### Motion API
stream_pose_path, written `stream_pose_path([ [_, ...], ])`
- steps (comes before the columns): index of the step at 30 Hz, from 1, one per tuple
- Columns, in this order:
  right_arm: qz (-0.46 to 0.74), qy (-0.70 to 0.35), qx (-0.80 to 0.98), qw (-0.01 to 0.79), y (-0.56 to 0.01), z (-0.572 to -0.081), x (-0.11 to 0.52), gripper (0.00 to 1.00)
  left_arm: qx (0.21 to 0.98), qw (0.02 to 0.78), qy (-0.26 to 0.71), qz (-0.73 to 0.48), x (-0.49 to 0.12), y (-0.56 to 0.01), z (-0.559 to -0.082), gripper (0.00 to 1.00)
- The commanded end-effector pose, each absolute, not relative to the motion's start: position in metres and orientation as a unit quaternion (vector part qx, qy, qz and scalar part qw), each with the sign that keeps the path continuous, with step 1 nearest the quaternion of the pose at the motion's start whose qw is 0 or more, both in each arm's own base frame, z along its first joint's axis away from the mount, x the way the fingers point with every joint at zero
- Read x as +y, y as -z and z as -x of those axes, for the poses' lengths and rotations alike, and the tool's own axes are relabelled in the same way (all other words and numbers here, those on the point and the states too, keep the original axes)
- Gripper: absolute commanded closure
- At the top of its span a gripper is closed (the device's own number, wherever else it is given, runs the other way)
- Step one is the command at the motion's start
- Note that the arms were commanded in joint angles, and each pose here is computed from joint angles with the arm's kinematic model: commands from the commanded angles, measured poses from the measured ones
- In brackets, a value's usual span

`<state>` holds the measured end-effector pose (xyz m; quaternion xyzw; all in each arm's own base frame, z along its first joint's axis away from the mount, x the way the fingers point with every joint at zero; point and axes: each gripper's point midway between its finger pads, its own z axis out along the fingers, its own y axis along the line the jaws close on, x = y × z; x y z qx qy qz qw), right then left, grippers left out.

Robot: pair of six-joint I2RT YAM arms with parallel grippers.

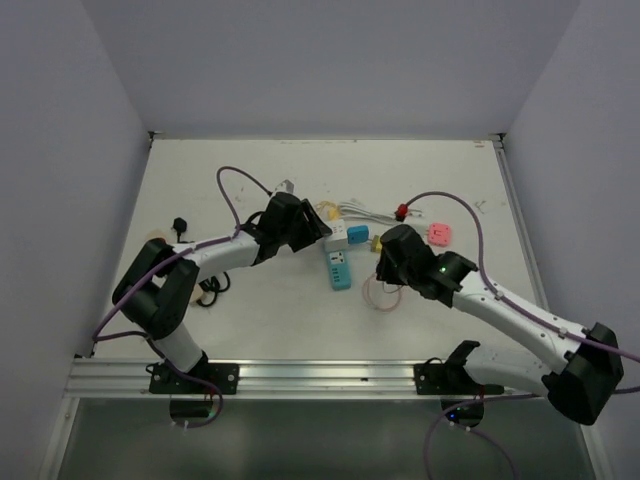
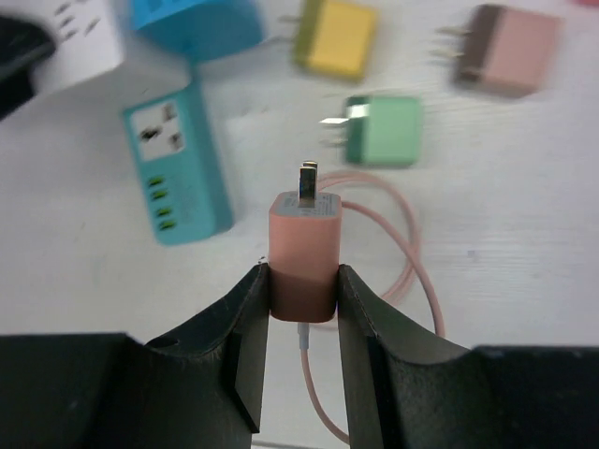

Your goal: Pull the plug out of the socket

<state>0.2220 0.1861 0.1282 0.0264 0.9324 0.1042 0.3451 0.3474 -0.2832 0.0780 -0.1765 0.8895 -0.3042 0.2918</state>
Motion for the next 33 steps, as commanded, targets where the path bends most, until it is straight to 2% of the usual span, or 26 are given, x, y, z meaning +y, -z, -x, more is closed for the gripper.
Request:
stream_pose_path([
  [1, -0.087, -0.047, 0.925, 0.368, -0.125, -0.233, 0.122, 1.00, 0.964, 0.206, 0.046, 0.164, -0.178, 0.024, -0.284, 0.41],
  [8, -0.196, -0.009, 0.912, 0.361, -0.100, -0.247, 0.044, 1.00, 0.967, 0.206, 0.032, 0.144, -0.168, 0.019, -0.279, 0.40],
  [15, -0.289, -0.068, 0.897, 0.327, -0.067, -0.262, 0.020, 1.00, 0.967, 0.215, 0.030, 0.131, -0.159, 0.007, -0.278, 0.39],
  [18, -0.301, -0.090, 0.893, 0.322, -0.062, -0.272, 0.019, 1.00, 0.966, 0.225, 0.045, 0.118, -0.166, -0.005, -0.286, 0.35],
  [19, -0.298, -0.095, 0.895, 0.319, -0.061, -0.273, 0.022, 0.91, 0.965, 0.230, 0.053, 0.116, -0.170, -0.011, -0.291, 0.34],
  [21, -0.309, -0.091, 0.891, 0.318, -0.060, -0.275, 0.014, 0.84, 0.964, 0.232, 0.069, 0.110, -0.178, -0.019, -0.296, 0.32],
  [25, -0.307, -0.095, 0.892, 0.319, -0.061, -0.277, 0.015, 0.62, 0.959, 0.243, 0.105, 0.101, -0.196, -0.037, -0.308, 0.27],
  [27, -0.304, -0.095, 0.893, 0.318, -0.060, -0.277, 0.015, 0.55, 0.958, 0.245, 0.115, 0.098, -0.202, -0.041, -0.311, 0.26],
  [31, -0.299, -0.093, 0.894, 0.320, -0.063, -0.275, 0.015, 0.29, 0.954, 0.250, 0.133, 0.097, -0.212, -0.051, -0.316, 0.23],
  [33, -0.287, -0.107, 0.896, 0.320, -0.068, -0.274, 0.020, 0.22, 0.953, 0.250, 0.138, 0.098, -0.216, -0.053, -0.319, 0.23],
])
